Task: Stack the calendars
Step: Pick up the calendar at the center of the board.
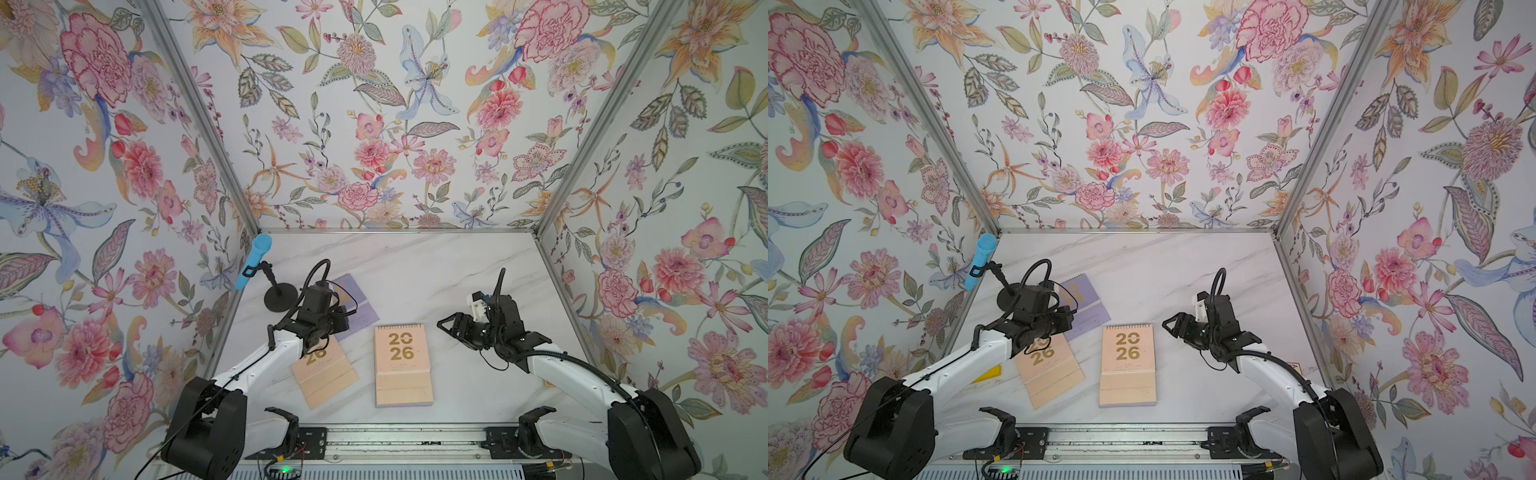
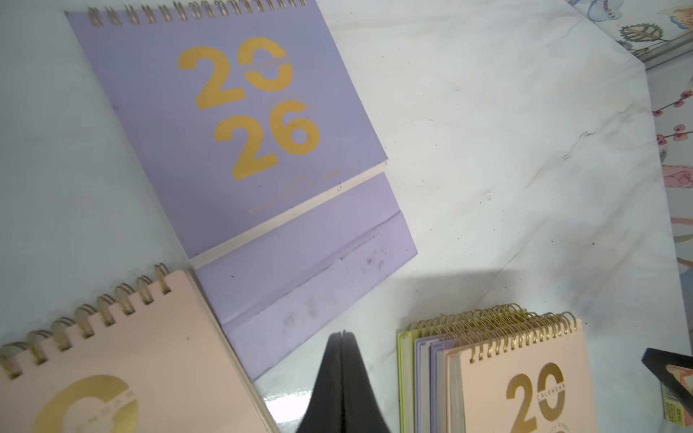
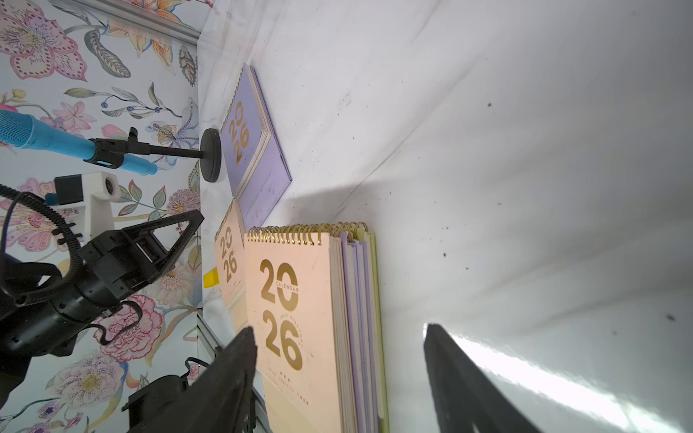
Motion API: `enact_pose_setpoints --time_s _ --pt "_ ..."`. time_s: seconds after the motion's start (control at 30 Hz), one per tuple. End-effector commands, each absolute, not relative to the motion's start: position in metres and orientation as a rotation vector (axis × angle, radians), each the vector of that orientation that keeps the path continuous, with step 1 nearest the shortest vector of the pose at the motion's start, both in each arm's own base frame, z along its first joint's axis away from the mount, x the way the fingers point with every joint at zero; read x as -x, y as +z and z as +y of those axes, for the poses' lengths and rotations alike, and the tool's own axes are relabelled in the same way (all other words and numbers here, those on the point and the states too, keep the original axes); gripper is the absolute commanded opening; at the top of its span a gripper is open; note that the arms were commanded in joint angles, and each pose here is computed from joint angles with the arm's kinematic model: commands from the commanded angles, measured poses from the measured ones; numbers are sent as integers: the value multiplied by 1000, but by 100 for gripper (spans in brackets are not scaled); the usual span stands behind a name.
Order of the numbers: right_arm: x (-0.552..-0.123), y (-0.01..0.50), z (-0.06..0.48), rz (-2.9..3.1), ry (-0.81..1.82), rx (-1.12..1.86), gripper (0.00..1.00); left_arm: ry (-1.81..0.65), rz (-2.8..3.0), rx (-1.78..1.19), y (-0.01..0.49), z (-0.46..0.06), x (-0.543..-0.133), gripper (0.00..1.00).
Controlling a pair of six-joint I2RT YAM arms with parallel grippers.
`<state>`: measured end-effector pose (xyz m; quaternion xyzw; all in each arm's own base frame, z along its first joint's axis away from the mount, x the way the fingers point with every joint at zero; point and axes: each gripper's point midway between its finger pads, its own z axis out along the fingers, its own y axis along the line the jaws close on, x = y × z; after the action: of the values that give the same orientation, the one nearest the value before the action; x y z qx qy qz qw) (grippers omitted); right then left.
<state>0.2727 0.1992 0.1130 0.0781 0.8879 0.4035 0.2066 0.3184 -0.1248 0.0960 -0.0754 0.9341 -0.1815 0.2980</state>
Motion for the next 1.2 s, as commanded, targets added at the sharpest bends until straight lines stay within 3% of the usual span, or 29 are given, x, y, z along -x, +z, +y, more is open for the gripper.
enact_pose_setpoints --time_s 0.0,0.47,0.73,1.17 --pt "-285 111 204 2515 1104 -166 73 -278 2555 158 87 -97 -324 0" --pt "-382 115 270 2552 1119 -16 75 242 2688 117 58 -30 -364 0" --pt "-412 97 330 2591 1159 90 75 231 2730 148 33 -15 -374 0" --pt "-427 72 396 2624 1246 161 76 90 2749 161 9 -21 -394 0"
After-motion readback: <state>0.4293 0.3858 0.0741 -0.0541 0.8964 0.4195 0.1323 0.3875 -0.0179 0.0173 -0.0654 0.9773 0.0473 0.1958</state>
